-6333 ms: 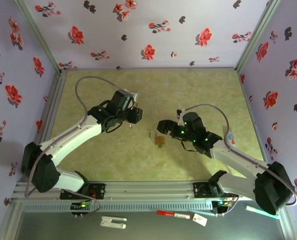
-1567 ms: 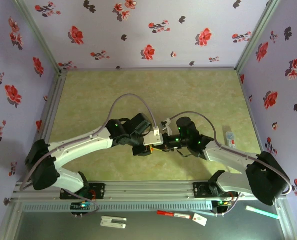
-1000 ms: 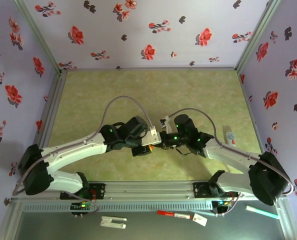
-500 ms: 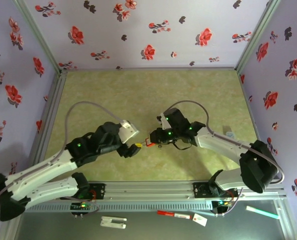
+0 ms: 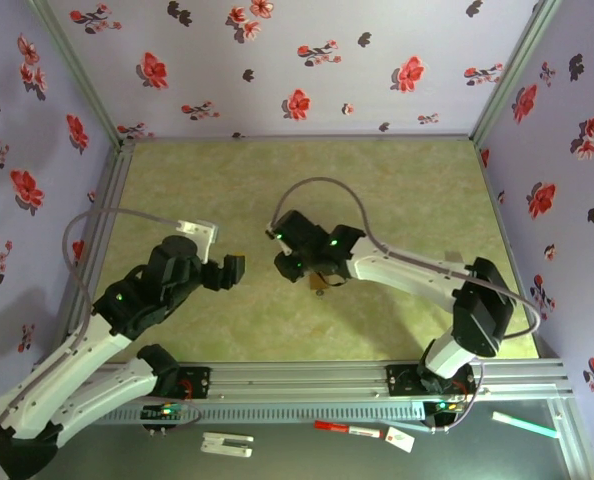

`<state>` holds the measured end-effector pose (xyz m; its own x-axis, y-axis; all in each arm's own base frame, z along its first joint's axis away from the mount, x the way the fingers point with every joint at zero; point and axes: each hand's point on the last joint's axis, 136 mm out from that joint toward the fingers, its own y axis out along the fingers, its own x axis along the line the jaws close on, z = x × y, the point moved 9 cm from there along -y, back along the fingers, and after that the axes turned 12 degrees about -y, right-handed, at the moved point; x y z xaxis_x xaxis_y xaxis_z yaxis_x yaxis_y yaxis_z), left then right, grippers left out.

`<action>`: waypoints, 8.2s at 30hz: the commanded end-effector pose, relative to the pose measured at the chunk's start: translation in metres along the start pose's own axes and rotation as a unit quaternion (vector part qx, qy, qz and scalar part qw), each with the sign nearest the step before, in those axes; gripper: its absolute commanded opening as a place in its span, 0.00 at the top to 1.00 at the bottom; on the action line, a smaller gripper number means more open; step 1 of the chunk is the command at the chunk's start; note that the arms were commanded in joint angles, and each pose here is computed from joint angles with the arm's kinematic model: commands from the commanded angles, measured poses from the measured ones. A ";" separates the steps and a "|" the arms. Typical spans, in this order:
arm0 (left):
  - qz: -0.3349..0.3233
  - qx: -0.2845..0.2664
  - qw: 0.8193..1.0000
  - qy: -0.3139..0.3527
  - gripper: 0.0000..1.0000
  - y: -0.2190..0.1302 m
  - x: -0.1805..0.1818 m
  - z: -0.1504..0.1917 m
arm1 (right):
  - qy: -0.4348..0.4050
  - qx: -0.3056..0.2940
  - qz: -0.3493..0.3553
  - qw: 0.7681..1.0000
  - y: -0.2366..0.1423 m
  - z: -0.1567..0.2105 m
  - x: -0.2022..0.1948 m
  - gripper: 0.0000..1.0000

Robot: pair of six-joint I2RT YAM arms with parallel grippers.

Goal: Unlock with the key

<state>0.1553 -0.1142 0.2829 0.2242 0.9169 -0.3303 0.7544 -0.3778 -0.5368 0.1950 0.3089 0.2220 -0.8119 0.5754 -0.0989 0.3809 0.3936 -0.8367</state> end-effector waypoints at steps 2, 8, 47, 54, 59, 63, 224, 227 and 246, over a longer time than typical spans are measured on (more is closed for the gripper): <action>-0.061 -0.005 0.995 -0.083 0.09 -0.002 0.015 -0.016 | -0.170 0.041 0.151 0.973 0.019 -0.001 0.016 1.00; -0.044 0.035 0.989 -0.140 0.09 0.006 0.013 -0.019 | -0.267 0.015 0.246 0.931 0.027 0.001 0.047 1.00; -0.083 0.108 0.981 -0.137 0.11 0.030 0.041 0.009 | 0.035 -0.047 0.174 0.983 0.079 0.030 0.076 1.00; -0.086 0.114 0.982 -0.128 0.11 0.033 0.044 0.015 | 0.030 -0.021 0.214 0.976 0.081 0.045 0.070 1.00; -0.086 0.115 0.982 -0.121 0.11 0.035 0.045 0.018 | -0.028 -0.011 0.226 0.974 0.083 0.046 0.088 1.00; -0.087 0.117 0.982 -0.116 0.11 0.036 0.046 0.021 | -0.090 0.006 0.246 0.965 0.088 0.051 0.104 1.00; -0.204 -0.160 0.966 -0.015 0.00 0.158 0.203 0.007 | 0.340 -0.185 0.463 0.797 -0.002 0.242 -0.269 0.01; -0.205 -0.169 0.964 -0.017 0.00 0.156 0.204 0.008 | 0.332 -0.196 0.466 0.796 -0.001 0.242 -0.267 0.01; -0.205 -0.170 0.964 -0.017 0.00 0.156 0.204 0.008 | 0.335 -0.190 0.469 0.795 -0.001 0.241 -0.267 0.01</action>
<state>0.3139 0.0125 0.1247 -0.1556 0.9747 -0.1602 0.9340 0.0924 -0.3451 0.3043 -0.0188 0.1171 0.2673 0.9460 -0.1836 0.8858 -0.3162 -0.3398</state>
